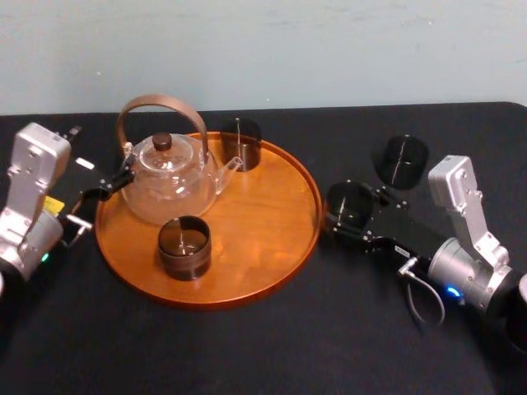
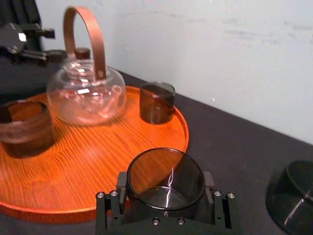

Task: Pick up the glass from the table and place it on the tray.

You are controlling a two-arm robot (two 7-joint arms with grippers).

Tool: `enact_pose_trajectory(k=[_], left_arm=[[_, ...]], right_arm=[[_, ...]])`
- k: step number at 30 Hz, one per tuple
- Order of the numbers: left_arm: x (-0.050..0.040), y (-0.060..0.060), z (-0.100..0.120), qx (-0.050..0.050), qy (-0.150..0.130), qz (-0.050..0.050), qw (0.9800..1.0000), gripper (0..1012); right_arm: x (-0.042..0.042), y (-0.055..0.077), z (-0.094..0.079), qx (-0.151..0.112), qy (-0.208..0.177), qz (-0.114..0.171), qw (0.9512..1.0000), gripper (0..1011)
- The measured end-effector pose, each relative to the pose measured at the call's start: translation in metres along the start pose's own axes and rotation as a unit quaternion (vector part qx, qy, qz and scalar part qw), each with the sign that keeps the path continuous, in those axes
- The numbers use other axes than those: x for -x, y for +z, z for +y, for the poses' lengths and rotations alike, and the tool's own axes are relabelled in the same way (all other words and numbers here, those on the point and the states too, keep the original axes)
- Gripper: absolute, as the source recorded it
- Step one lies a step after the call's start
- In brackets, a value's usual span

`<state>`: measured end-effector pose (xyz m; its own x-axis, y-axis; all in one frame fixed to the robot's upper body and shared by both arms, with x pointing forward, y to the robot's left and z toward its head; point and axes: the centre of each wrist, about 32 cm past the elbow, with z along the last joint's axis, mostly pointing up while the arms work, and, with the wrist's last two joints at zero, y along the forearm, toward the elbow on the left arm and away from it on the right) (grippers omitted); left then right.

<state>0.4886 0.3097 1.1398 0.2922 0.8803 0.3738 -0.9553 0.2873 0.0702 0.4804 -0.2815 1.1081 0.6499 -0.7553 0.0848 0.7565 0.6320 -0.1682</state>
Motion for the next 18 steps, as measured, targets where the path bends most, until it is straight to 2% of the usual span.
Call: enact_pose_trajectory(k=[4,9,18], left_arm=[[0.0,0.0,0.0,0.0,0.0,0.0,1.0,1010],[0.0,0.0,0.0,0.0,0.0,0.0,1.0,1009],[0.0,0.0,0.0,0.0,0.0,0.0,1.0,1009]], right_arm=[[0.0027,0.008,-0.002,-0.009,0.006,-0.004,0.9999,906],[0.01,0.021,0.0,-0.024,0.021,-0.009,0.9995,907],[0.0225,0.031,0.01,-0.031,0.047,-0.014,0.9983,906]])
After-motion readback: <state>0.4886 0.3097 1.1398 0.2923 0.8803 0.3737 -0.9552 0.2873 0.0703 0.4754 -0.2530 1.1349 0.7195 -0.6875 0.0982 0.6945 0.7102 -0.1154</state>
